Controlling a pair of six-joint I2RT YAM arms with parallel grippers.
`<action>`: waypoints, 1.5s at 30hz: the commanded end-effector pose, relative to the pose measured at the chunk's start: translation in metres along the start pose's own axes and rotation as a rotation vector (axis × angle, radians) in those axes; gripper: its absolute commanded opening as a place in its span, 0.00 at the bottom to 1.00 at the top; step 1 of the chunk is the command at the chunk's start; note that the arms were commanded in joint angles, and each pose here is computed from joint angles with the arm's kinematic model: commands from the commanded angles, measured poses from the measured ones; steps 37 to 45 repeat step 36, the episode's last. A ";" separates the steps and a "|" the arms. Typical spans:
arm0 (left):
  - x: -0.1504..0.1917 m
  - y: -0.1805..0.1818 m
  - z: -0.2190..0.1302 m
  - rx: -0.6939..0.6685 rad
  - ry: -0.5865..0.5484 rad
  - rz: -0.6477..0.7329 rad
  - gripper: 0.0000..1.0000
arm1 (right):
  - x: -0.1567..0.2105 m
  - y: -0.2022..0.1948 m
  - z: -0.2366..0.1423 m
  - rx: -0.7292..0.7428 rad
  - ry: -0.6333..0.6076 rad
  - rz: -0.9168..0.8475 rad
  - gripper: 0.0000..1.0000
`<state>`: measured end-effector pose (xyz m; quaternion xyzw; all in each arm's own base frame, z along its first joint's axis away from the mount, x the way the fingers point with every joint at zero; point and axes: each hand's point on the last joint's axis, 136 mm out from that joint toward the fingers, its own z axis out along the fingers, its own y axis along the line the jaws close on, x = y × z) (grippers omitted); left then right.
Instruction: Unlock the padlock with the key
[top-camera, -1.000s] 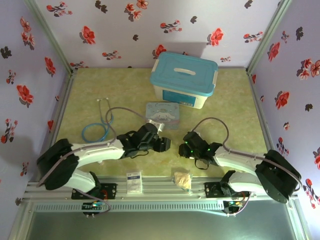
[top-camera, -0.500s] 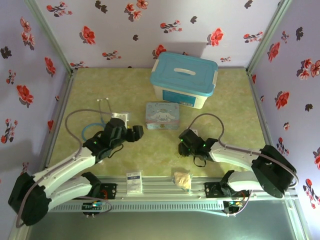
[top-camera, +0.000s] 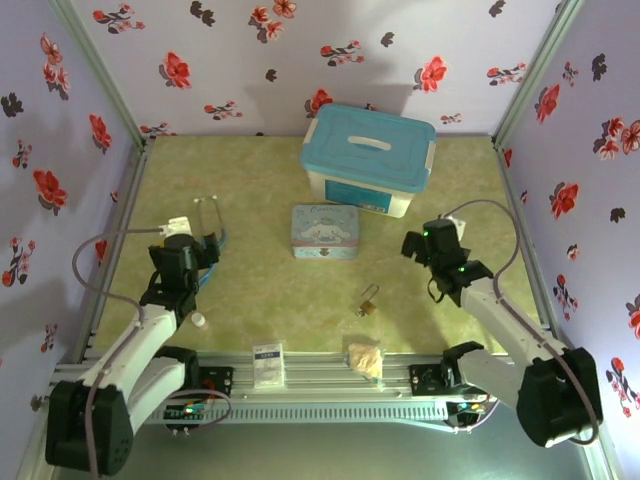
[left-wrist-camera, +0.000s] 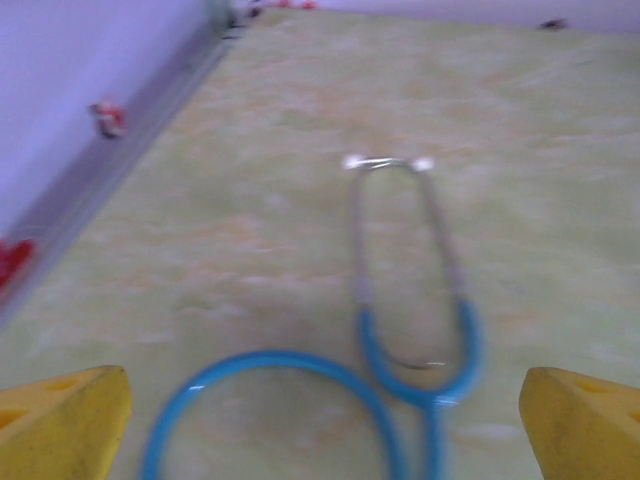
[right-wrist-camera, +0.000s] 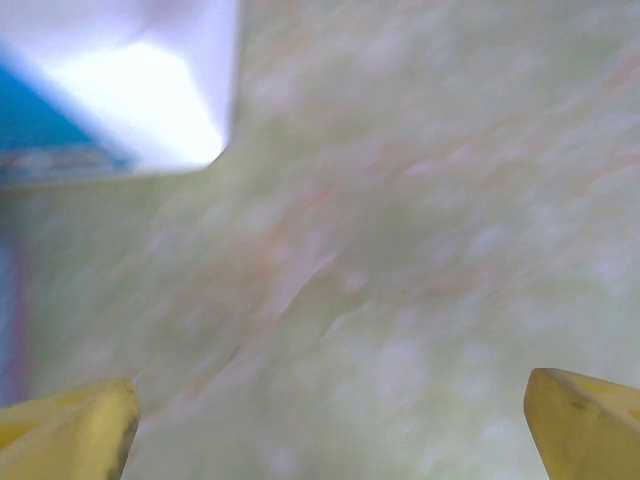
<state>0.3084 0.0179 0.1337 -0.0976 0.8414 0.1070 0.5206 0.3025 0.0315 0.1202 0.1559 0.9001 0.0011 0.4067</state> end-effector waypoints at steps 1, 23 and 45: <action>-0.003 0.027 0.019 -0.123 -0.095 0.043 1.00 | -0.041 -0.033 0.013 0.144 -0.190 -0.046 0.99; -0.006 -0.005 0.093 0.032 -0.142 -0.008 1.00 | -0.050 -0.044 0.092 0.063 -0.395 -0.091 0.99; -0.006 -0.004 0.092 0.022 -0.143 -0.008 1.00 | -0.050 -0.043 0.093 0.046 -0.390 -0.094 0.99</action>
